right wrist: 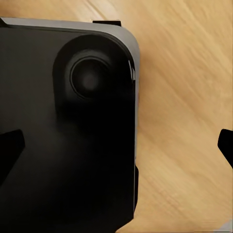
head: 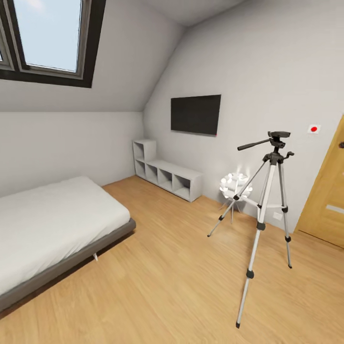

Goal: Attach the digital camera to the camera tripod in the bedroom.

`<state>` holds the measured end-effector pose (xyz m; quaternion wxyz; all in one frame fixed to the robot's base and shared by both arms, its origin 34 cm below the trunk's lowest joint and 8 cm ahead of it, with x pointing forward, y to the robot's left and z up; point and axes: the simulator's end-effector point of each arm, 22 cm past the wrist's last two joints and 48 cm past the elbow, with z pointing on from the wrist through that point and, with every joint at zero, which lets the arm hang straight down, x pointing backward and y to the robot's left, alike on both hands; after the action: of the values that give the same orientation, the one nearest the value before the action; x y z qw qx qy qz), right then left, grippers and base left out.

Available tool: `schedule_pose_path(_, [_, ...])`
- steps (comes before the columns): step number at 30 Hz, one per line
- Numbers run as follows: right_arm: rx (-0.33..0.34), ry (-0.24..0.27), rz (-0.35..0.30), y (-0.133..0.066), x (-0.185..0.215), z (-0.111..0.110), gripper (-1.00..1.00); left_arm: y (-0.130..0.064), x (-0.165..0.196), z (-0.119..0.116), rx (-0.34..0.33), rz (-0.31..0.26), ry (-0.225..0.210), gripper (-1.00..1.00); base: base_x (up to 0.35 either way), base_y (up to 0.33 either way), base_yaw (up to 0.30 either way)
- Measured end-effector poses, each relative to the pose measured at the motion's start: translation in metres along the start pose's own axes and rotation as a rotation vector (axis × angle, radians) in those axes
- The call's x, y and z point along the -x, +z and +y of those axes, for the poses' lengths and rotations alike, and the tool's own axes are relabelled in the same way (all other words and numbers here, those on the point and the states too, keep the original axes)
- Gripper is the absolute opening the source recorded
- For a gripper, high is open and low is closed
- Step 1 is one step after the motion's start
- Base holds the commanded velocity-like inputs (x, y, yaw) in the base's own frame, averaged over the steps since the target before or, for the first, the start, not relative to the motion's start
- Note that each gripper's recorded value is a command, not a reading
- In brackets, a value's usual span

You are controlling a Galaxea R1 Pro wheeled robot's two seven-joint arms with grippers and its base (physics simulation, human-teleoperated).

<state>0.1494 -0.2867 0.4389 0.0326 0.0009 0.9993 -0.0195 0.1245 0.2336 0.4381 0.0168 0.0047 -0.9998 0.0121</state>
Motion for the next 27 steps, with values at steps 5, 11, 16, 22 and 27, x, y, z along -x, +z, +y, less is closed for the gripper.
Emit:
schedule_pose_path(5, [0.0,0.0,0.0,0.0,0.0001,-0.0001,1.0,0.0,0.0,0.0,0.0,0.0,0.0,1.0,0.0,0.0,-0.3])
schedule_pose_path(11, [0.0,0.0,0.0,0.0,0.0001,0.0,1.0,0.0,0.0,0.0,0.0,0.0,0.0,1.0,0.0,0.0,-0.3])
schedule_pose_path(16, [0.0,0.001,0.0,0.0,-0.0001,-0.0001,1.0,0.0,0.0,0.0,0.0,0.0,0.0,1.0,0.0,0.0,-0.3])
schedule_pose_path(22, [0.0,0.001,0.0,0.0,0.0001,0.0,1.0,0.0,0.0,0.0,0.0,0.0,0.0,1.0,0.0,0.0,-0.3])
schedule_pose_path(27, [0.0,0.001,0.0,0.0,0.0,0.0,1.0,0.0,0.0,0.0,0.0,0.0,0.0,1.0,0.0,0.0,-0.3])
